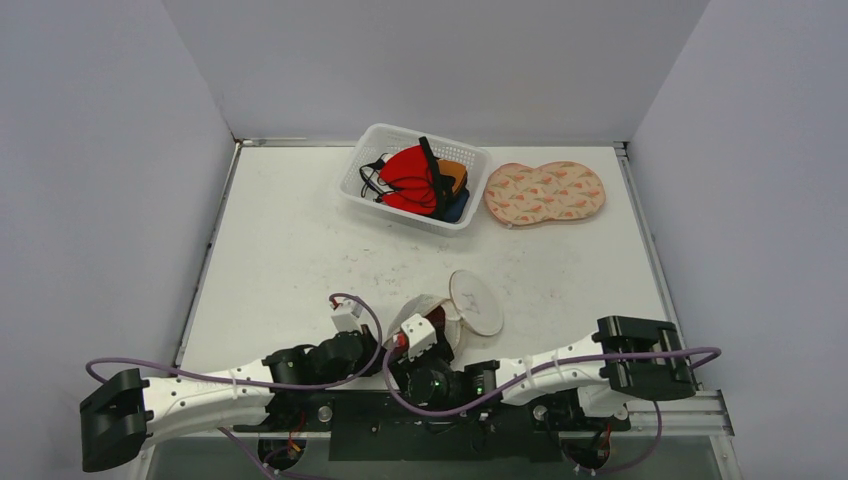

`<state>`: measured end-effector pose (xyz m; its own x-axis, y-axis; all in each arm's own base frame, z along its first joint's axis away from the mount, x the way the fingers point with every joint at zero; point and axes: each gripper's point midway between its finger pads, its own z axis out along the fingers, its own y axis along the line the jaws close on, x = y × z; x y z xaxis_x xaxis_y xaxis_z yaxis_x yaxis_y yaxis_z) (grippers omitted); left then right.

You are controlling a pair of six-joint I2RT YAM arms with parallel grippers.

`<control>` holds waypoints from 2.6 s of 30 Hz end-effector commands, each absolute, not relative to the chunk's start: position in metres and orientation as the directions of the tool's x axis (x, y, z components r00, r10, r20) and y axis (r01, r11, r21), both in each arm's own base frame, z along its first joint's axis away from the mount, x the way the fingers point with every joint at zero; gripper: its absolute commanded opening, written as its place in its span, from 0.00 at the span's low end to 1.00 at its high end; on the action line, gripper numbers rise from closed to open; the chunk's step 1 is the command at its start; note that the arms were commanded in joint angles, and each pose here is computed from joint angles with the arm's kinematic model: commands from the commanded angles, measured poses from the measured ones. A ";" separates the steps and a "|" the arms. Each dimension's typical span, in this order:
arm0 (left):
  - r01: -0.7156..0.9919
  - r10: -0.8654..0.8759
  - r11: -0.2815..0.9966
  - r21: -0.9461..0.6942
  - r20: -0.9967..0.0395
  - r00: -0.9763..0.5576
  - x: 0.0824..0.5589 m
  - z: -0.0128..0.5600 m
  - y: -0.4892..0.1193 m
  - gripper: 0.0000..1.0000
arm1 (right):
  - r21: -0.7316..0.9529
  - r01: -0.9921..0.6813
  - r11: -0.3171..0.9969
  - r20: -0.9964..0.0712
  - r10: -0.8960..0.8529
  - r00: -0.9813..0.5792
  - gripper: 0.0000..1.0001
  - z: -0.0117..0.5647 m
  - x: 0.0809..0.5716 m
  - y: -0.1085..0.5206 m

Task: Unzip the laundry bag and remove the bra
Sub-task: Pick up the bra from the laundry bag.

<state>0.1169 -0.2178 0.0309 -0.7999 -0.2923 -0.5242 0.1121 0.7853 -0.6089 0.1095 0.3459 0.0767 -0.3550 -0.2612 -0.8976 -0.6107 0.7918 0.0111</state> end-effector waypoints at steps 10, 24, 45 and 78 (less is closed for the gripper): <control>0.131 -0.313 0.744 -0.655 -0.514 -0.798 0.115 0.039 -0.223 0.00 | -0.092 -0.504 0.859 -0.883 -0.304 -0.357 0.64 0.050 0.137 0.353; 0.127 -0.314 0.743 -0.657 -0.510 -0.801 0.113 0.037 -0.221 0.00 | -0.023 -0.446 0.895 -0.899 -0.214 -0.382 0.15 0.055 0.143 0.346; 0.064 -0.348 0.807 -0.586 -0.560 -0.752 0.129 0.030 -0.204 0.00 | 0.252 -0.515 0.819 -0.867 -0.045 -0.496 0.05 0.103 0.136 0.293; 0.064 -0.251 0.864 -0.500 -0.536 -0.806 0.123 -0.008 -0.212 0.00 | 0.417 -0.457 0.785 -0.809 0.091 -0.581 0.52 0.097 0.153 0.266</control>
<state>0.1262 -0.2360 0.0150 -0.8011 -0.3379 -0.4940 0.0544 0.7809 -0.6222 0.1482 0.2655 0.0905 -0.6127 0.1022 -0.7837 -0.4397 0.7798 0.4455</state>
